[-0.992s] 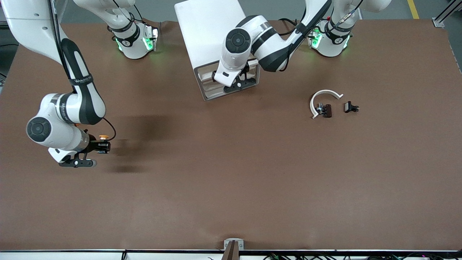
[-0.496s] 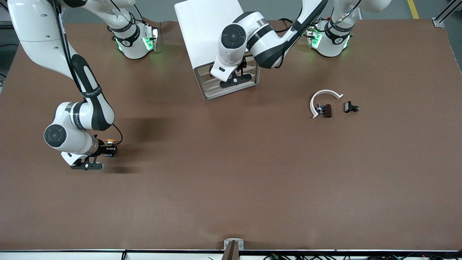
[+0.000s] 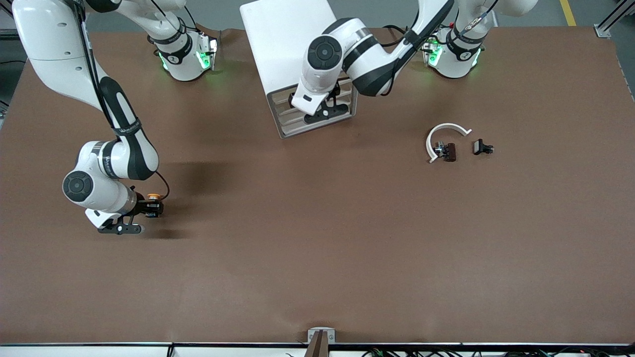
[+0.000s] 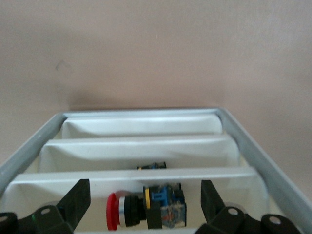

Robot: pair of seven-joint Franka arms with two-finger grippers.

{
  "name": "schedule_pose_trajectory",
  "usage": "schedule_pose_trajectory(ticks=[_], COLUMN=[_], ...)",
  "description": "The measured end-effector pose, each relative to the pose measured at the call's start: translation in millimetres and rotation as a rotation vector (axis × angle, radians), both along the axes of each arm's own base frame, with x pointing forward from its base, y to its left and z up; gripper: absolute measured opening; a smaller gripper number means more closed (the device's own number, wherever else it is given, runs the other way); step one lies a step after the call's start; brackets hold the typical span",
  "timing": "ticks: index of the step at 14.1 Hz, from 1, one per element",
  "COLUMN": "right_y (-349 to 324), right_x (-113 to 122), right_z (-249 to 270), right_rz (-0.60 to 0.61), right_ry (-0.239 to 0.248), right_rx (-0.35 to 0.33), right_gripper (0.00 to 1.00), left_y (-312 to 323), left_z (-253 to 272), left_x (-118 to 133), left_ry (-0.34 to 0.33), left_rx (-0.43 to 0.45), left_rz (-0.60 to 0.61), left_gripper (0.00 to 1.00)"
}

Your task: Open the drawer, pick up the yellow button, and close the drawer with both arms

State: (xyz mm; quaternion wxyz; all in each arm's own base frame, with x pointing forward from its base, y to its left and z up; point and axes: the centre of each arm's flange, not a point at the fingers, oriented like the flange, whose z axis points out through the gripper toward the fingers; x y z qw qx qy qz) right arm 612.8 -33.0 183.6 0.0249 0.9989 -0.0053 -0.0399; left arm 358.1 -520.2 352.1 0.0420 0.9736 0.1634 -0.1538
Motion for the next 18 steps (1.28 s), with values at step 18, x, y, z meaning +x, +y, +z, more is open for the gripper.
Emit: schedule_pose_trajectory(ticks=[18], right_y=[37.8], right_x=[-21.7], right_z=[240.0], right_rz=[0.038], right_ry=[0.038], right_rx=[0.021], right_gripper=[1.0], left_y=[328.4], left_z=[121.9], left_x=[223.5], left_ry=[-0.209], left_rx=[0.057], left_rz=[-0.004], left_gripper=[1.0])
